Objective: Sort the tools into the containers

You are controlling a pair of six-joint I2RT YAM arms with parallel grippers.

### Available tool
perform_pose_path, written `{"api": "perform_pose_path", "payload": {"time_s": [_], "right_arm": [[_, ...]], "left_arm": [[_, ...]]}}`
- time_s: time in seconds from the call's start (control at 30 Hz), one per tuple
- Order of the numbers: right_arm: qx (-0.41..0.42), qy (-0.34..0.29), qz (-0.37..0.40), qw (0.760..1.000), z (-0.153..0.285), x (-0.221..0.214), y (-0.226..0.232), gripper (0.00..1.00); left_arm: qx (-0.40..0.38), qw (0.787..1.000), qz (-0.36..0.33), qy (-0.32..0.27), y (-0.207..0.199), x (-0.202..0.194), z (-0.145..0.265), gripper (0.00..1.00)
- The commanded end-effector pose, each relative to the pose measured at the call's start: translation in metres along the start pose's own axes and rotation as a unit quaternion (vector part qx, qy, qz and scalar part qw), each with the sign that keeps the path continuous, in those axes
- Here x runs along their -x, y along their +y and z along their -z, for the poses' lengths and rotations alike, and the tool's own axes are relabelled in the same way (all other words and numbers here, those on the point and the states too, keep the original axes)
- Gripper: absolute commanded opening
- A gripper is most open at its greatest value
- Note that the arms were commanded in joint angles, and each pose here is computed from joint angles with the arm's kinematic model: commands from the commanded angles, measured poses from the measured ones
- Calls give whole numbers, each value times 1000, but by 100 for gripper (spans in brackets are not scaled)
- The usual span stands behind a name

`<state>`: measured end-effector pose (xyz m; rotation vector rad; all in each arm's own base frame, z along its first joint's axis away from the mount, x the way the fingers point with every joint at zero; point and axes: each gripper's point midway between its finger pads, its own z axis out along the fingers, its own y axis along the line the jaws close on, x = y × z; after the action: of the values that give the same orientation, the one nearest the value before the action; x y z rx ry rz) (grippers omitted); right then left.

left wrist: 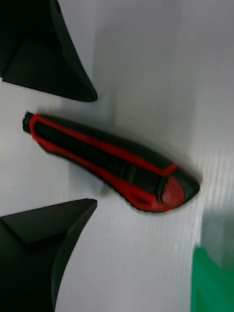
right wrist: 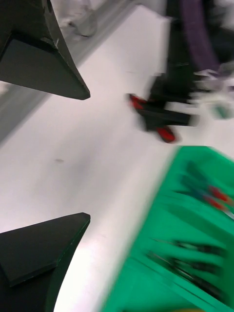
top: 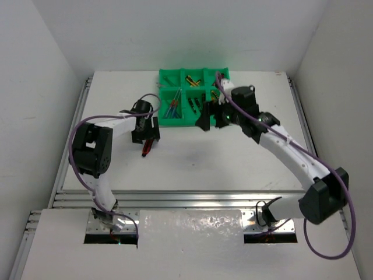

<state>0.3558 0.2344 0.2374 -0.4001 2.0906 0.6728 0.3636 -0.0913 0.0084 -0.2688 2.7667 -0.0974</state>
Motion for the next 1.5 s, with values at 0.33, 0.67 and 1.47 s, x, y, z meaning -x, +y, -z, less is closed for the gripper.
{"api": "perform_pose_path", "payload": {"time_s": [0.33, 0.67, 1.47], "right_arm": [[90, -22, -14, 996, 43, -43, 34, 99], [109, -38, -176, 978, 6, -63, 32, 99], [58, -18, -287, 956, -49, -85, 61, 0]], "left_arm": [[52, 994, -56, 78, -5, -85, -23, 16], [-249, 963, -75, -74, -108, -87, 81, 0], [-504, 846, -95, -149, -200, -61, 186, 18]]}}
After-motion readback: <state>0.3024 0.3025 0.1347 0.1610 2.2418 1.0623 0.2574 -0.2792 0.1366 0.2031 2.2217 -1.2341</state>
